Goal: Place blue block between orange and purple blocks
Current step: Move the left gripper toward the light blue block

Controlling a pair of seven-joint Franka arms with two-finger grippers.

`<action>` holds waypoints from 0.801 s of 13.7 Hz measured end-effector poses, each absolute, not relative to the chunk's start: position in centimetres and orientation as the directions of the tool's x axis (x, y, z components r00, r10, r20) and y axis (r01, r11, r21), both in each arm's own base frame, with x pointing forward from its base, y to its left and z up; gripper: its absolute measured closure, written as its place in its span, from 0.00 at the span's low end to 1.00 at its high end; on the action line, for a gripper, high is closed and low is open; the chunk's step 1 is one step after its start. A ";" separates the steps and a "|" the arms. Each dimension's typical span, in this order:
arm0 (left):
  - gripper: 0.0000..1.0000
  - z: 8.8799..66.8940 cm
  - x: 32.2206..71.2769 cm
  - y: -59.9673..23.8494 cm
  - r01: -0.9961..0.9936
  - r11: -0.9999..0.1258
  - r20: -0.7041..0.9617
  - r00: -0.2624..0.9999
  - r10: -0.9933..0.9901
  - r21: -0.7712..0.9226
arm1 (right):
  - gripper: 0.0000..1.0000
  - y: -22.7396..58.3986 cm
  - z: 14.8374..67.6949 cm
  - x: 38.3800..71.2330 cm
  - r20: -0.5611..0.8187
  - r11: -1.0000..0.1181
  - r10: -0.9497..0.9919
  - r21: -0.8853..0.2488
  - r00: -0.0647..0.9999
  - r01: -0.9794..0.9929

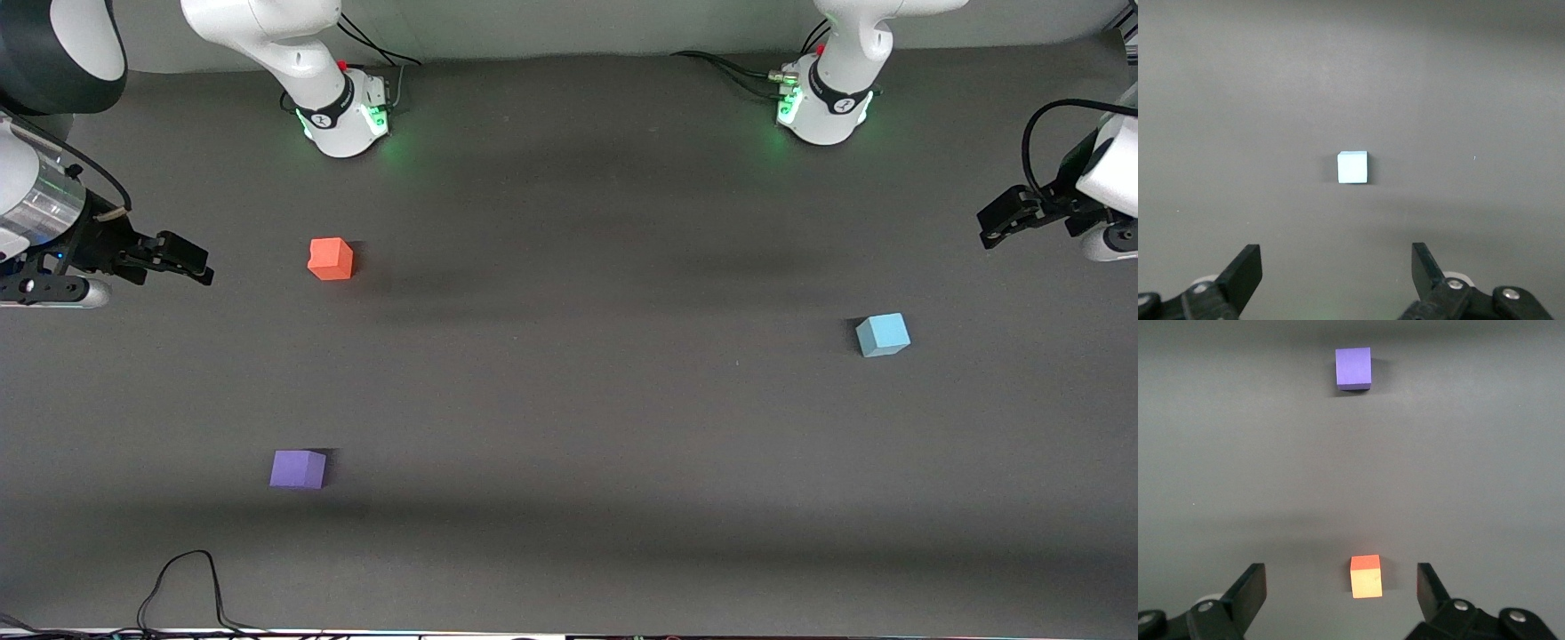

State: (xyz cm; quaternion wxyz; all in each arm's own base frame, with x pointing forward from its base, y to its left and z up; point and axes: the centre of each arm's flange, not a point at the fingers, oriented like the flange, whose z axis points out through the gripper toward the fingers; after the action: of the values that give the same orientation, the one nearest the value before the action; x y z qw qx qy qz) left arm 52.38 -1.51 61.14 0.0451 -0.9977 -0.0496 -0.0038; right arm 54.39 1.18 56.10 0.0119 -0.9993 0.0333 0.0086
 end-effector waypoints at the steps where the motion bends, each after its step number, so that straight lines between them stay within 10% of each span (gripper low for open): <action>1: 0.00 61.2 52.3 -1.5 0.096 -0.991 0.009 0.995 0.095 -0.090 | 0.00 1.2 56.0 54.5 -0.019 -0.998 -0.066 -0.023 0.998 -0.066; 11: 0.00 61.6 50.9 -1.2 0.058 -0.996 -0.068 0.996 0.062 -0.061 | 0.00 1.2 55.6 54.7 -0.021 -0.998 -0.065 -0.022 0.998 -0.065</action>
State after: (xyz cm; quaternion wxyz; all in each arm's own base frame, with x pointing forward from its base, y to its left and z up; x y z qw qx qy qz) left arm 50.94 -1.18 61.64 0.0293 -0.9985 -0.0299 0.0347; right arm 54.67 1.23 55.64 0.0114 -0.9994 0.0326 0.0101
